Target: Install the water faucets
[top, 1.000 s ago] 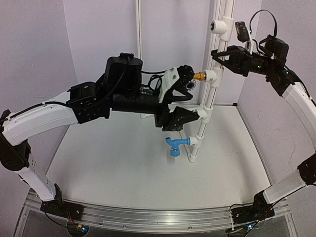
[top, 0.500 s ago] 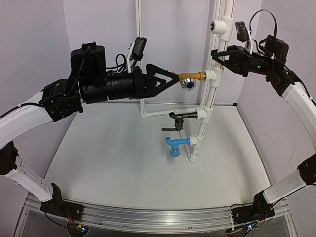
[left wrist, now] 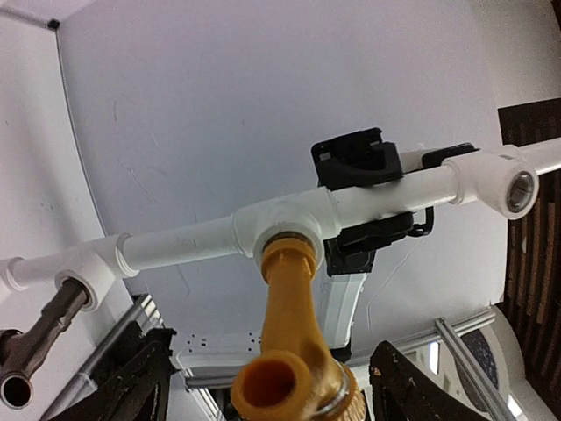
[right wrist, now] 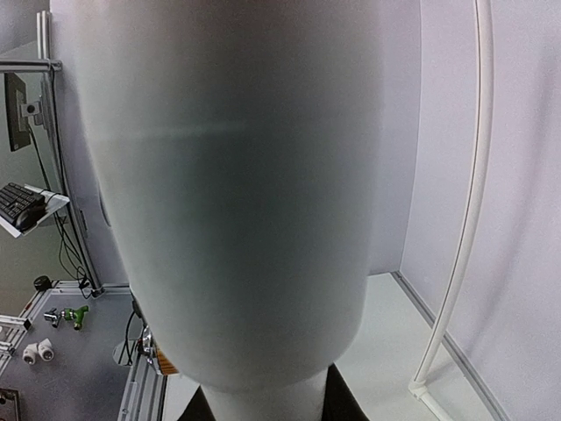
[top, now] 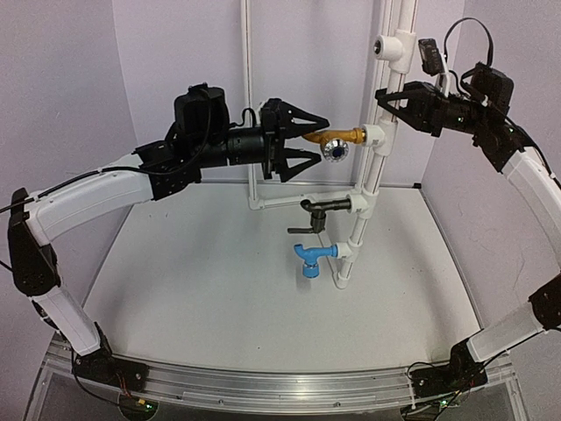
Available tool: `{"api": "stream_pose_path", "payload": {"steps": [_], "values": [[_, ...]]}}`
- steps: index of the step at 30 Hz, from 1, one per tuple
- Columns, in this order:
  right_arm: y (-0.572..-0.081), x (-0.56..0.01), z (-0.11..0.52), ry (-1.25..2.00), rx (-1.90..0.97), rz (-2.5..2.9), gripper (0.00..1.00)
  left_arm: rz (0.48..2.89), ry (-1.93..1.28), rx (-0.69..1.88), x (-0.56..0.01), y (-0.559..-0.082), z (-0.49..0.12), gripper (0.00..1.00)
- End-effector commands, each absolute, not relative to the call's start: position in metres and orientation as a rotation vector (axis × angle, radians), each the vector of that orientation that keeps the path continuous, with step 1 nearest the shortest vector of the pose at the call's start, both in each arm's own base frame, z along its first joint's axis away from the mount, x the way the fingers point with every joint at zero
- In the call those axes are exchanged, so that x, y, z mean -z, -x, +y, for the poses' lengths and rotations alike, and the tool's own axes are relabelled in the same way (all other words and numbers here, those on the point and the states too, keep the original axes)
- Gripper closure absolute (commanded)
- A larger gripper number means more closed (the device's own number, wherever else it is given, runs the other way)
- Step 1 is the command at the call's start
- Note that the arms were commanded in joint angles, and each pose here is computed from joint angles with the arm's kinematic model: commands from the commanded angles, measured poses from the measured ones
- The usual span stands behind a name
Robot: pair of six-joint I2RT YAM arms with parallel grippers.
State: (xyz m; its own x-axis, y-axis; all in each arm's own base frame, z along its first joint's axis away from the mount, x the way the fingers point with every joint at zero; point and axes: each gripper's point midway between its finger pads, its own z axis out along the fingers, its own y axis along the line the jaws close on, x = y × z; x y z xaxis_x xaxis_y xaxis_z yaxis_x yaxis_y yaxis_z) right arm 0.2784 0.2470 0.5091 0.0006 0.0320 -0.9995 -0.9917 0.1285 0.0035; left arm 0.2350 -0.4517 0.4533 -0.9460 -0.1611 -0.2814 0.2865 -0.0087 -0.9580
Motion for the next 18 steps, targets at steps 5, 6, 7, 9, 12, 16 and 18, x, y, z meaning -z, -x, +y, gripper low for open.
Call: {"api": "stream_pose_path", "payload": {"steps": [5, 6, 7, 9, 12, 16, 18], "values": [[-0.29, -0.46, 0.249, 0.939, -1.326, 1.574, 1.0, 1.873, -0.326, 2.222, -0.487, -0.217, -0.469, 0.27], [-0.289, -0.46, 0.249, 0.939, -1.326, 1.573, 1.0, 1.871, -0.34, 2.22, -0.486, -0.216, -0.471, 0.3], [-0.289, -0.46, 0.249, 0.94, -1.326, 1.572, 1.0, 1.866, -0.358, 2.211, -0.485, -0.217, -0.472, 0.32], [-0.288, -0.46, 0.249, 0.946, -1.321, 1.566, 1.0, 1.853, -0.395, 2.171, -0.483, -0.218, -0.474, 0.39], [-0.286, -0.461, 0.248, 0.956, -1.314, 1.557, 1.0, 1.825, -0.453, 2.121, -0.482, -0.219, -0.474, 0.44], [-0.285, -0.461, 0.249, 0.958, -1.319, 1.556, 1.0, 1.795, -0.544, 2.091, -0.479, -0.215, -0.477, 0.45], [-0.286, -0.462, 0.249, 0.959, -1.323, 1.557, 1.0, 1.796, -0.587, 2.095, -0.477, -0.213, -0.48, 0.45]]}}
